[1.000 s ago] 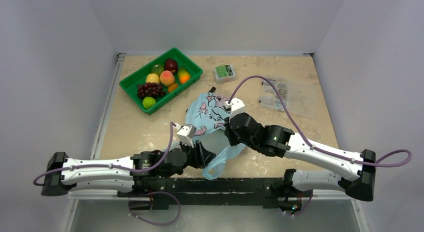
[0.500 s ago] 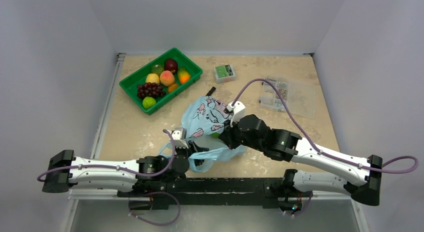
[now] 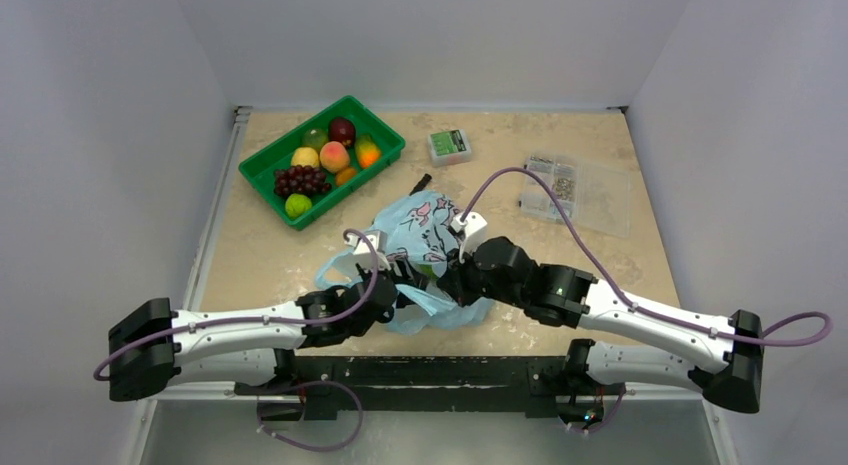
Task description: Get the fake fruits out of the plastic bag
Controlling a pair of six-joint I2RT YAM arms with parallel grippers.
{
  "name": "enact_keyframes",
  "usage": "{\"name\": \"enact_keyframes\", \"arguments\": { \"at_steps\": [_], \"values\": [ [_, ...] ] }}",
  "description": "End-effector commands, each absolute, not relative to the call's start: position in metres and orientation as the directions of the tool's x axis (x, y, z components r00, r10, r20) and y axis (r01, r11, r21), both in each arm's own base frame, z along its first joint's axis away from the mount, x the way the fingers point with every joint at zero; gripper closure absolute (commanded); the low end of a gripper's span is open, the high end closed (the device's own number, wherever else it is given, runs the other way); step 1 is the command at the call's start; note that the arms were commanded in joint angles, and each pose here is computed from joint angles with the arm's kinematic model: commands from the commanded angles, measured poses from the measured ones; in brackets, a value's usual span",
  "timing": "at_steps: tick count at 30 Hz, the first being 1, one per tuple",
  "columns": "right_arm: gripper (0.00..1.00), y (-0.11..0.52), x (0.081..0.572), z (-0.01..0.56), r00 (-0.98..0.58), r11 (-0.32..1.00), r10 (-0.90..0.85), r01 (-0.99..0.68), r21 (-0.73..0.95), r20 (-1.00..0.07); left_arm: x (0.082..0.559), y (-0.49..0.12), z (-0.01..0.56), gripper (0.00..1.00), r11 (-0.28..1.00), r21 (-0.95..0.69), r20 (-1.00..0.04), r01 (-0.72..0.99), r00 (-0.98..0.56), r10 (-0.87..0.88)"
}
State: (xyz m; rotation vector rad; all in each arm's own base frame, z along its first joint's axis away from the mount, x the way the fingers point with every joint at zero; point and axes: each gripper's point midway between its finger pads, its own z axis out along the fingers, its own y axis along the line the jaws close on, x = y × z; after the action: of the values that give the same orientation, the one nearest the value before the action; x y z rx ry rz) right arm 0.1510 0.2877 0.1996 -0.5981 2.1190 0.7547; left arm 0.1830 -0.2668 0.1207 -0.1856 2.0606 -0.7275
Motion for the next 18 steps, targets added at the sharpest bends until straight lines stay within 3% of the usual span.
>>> {"name": "enact_keyframes", "arguments": {
  "at_steps": [1,8,11,14,17,18],
  "values": [
    [1.0,0.279,0.145,0.185,-0.611,0.725,-0.141,-0.6,0.339,-0.779,0.186,-0.291,0.144,0.36,0.783,-0.589,-0.709,0.2,-0.593,-0.382],
    [1.0,0.263,0.13,0.16,-0.673,0.733,-0.093,-0.545,0.408,-0.734,0.197,-0.294,0.127,0.37,0.769,-0.603,-0.694,0.213,-0.615,-0.374],
    [1.0,0.245,0.134,0.146,-0.72,0.81,-0.045,-0.432,0.397,-0.692,0.196,-0.299,0.124,0.4,0.76,-0.602,-0.692,0.245,-0.635,-0.343],
    [0.75,0.222,0.144,0.136,-0.741,0.897,-0.015,-0.306,0.318,-0.672,0.191,-0.304,0.118,0.38,0.75,-0.609,-0.676,0.258,-0.663,-0.321],
    [0.31,0.193,0.145,0.121,-0.788,0.973,0.018,-0.128,0.193,-0.615,0.187,-0.31,0.113,0.37,0.741,-0.615,-0.664,0.269,-0.684,-0.302],
    [0.21,0.185,0.146,0.119,-0.798,0.987,0.031,-0.072,0.146,-0.602,0.186,-0.312,0.113,0.37,0.737,-0.617,-0.662,0.275,-0.688,-0.298]
  ]
}}
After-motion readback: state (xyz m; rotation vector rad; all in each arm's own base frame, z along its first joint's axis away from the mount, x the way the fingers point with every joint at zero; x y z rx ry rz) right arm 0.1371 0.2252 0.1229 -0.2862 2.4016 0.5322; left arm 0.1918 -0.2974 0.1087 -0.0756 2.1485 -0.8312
